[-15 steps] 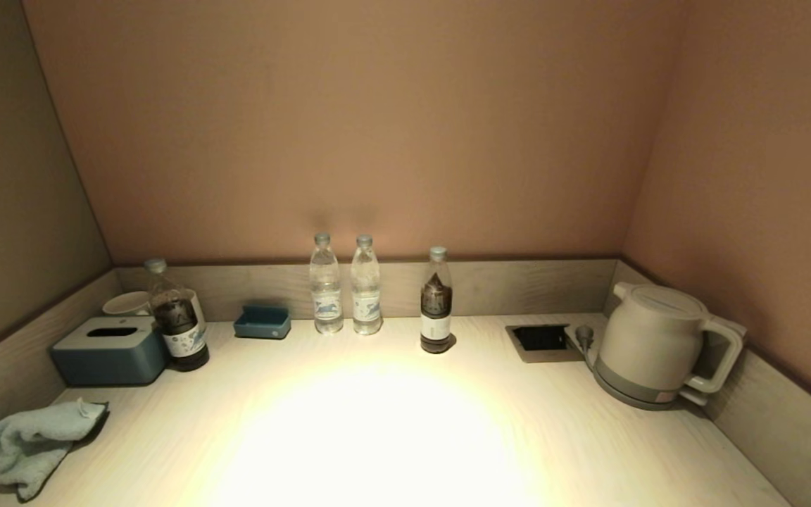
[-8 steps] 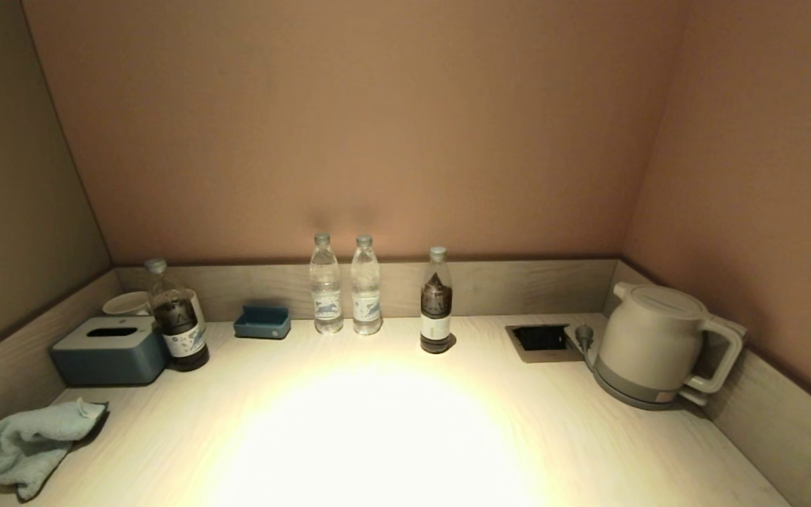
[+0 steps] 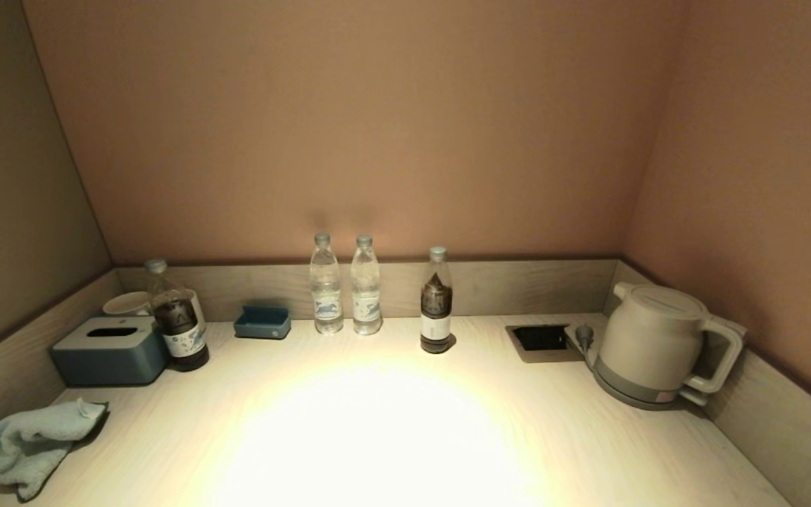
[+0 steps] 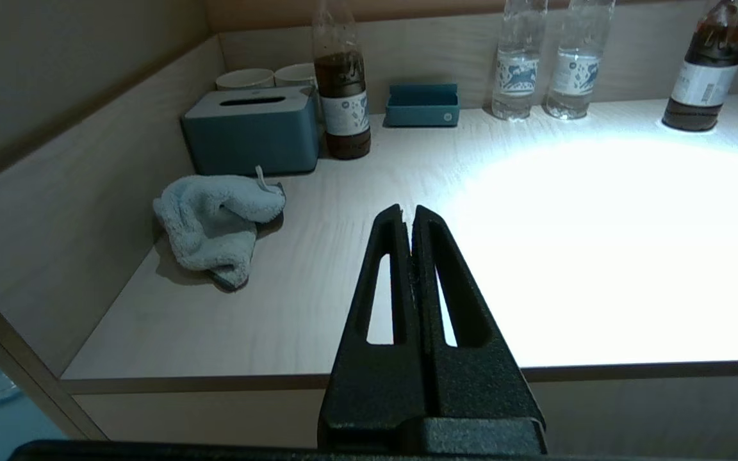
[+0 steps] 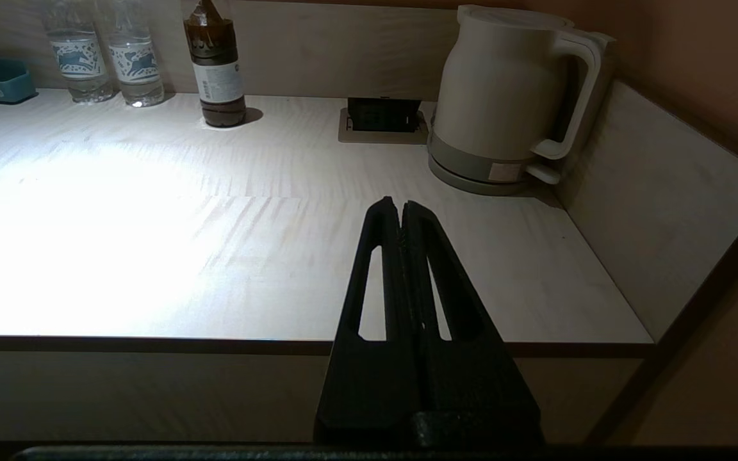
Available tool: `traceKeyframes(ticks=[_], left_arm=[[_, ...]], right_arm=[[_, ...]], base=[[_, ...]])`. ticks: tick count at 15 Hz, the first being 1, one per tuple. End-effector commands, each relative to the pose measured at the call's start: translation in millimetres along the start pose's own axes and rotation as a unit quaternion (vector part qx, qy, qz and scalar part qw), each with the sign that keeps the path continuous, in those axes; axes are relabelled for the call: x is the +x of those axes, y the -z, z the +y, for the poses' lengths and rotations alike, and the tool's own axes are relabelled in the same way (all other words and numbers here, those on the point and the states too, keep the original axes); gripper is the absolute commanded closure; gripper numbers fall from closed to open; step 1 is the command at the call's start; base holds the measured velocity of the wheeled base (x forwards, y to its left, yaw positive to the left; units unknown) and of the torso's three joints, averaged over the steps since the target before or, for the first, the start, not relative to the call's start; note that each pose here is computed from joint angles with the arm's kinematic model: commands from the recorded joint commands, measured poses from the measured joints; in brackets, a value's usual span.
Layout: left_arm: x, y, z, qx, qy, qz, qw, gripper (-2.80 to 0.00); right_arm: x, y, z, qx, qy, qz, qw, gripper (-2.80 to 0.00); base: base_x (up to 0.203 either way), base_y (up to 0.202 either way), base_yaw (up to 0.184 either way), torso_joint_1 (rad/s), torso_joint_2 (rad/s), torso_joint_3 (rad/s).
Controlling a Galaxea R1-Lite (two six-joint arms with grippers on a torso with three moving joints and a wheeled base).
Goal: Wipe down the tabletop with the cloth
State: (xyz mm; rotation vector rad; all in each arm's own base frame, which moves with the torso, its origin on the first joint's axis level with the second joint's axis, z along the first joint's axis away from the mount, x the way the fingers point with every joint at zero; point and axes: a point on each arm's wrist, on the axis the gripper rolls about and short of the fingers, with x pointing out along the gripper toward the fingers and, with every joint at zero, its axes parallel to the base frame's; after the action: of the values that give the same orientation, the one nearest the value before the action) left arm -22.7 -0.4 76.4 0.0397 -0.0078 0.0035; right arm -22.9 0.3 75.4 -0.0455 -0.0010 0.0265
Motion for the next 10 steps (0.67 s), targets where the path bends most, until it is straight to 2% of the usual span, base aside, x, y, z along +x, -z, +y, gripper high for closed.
traceKeyframes(ticks=[1, 6, 10], left_arm=[[-0.1, 2.5, -0.3, -0.007, 0.003, 0.012, 0.9999, 0.0], [-0.1, 2.3, -0.1, -0.024, 0.0, 0.011, 0.9997, 0.0], [-0.1, 2.2, -0.1, -0.024, -0.001, 0.01, 0.9996, 0.0]], right_arm=[[0.1, -0.1, 0.0, 0.0, -0.001, 0.0, 1.0, 0.0], [0.1, 0.0, 0.0, 0.0, -0.001, 0.001, 1.0, 0.0], [0.1, 0.0, 0.0, 0.0, -0.001, 0.001, 1.0, 0.0]], base=[[0.0, 0.0, 0.0, 0.0, 0.0, 0.0], [0.0, 0.0, 0.0, 0.0, 0.0, 0.0], [0.0, 0.0, 0.0, 0.0, 0.0, 0.0]])
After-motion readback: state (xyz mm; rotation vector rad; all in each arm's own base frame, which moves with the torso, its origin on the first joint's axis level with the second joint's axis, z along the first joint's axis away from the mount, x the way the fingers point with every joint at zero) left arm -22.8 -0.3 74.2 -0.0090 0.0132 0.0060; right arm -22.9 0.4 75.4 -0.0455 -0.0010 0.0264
